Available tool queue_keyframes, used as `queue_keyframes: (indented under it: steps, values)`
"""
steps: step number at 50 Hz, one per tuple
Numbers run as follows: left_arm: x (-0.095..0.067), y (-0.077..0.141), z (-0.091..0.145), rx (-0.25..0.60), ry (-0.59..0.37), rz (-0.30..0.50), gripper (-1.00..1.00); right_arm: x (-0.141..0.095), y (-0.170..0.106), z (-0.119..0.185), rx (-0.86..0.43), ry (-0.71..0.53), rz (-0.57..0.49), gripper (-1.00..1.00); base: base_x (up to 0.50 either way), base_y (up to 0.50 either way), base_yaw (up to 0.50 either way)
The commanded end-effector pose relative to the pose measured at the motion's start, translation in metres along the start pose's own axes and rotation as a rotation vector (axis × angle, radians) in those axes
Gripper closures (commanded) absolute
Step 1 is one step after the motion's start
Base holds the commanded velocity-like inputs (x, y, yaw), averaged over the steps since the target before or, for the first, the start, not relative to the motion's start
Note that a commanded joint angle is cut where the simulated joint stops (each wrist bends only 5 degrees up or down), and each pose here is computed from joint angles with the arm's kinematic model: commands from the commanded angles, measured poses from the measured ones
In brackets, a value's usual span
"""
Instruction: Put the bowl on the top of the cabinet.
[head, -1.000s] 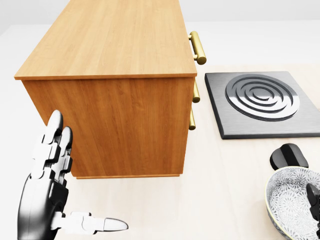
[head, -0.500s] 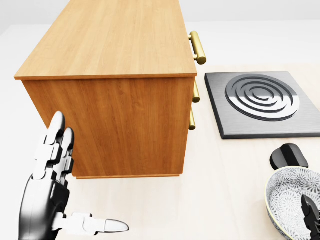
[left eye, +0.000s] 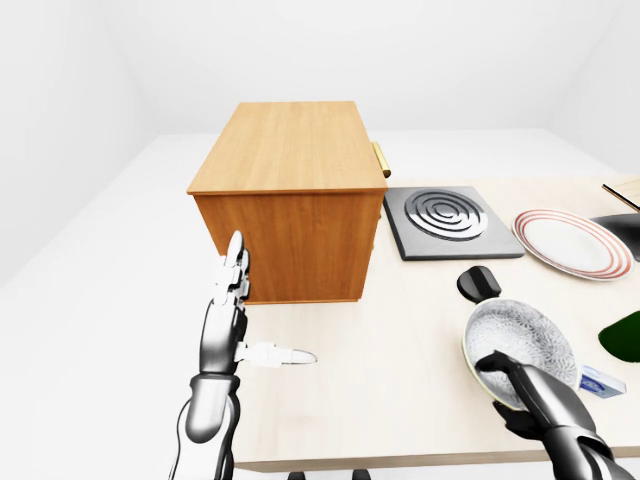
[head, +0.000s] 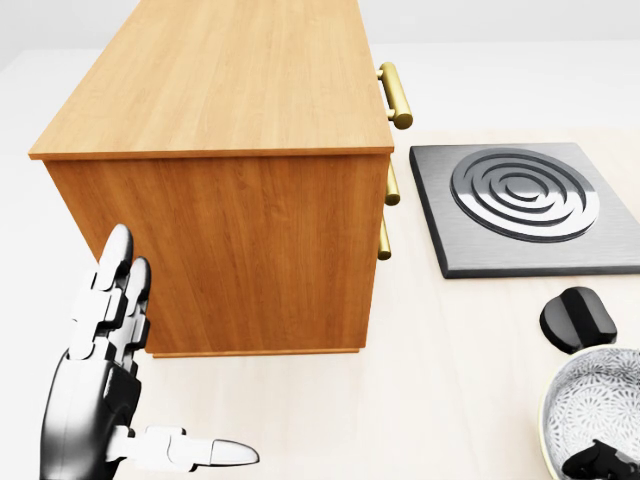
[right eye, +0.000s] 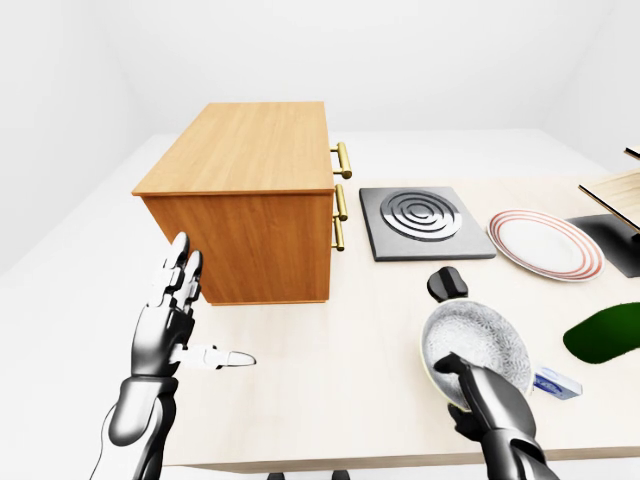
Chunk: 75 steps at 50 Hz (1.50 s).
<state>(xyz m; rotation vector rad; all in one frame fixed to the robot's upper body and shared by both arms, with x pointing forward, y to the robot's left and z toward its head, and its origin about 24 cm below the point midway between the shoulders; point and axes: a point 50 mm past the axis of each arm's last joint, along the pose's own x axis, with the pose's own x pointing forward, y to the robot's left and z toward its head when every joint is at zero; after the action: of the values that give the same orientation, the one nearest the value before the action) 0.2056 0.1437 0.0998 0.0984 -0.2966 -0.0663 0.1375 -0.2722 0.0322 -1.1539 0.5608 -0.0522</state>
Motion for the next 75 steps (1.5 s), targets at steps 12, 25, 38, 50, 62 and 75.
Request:
queue_keyframes:
  steps: [12, 25, 38, 50, 62, 75]
  values:
    - [0.002, 0.000, -0.003, -0.004, 0.011, 0.002, -1.00, -0.001, 0.006, 0.000, 0.001, 0.004, 0.041, 1.00, 0.00, 0.00, 0.00]
    - [0.000, 0.000, 0.000, -0.003, 0.001, -0.004, -1.00, -0.021, -0.036, 0.019, 0.082, -0.118, -0.023, 1.00, 0.00, 0.00, 0.00]
    - [0.000, -0.001, -0.002, -0.004, 0.006, -0.007, -1.00, -0.098, -0.139, 0.081, 0.014, -0.559, -0.603, 1.00, 0.00, 0.00, 0.00]
    - [0.001, -0.001, -0.002, -0.007, 0.007, -0.009, -1.00, -0.038, -0.242, 0.136, -0.195, -0.619, -0.701, 1.00, 0.00, 0.00, 0.00]
    - [0.002, -0.001, -0.002, -0.011, 0.006, -0.009, -1.00, 0.053, -0.383, 0.197, -0.037, -0.455, -0.539, 1.00, 0.00, 0.00, 0.00]
    - [0.003, 0.000, -0.001, -0.018, -0.003, -0.005, -1.00, 0.055, -0.383, 0.238, -0.169, -0.376, -0.628, 1.00, 0.00, 0.00, 0.00]
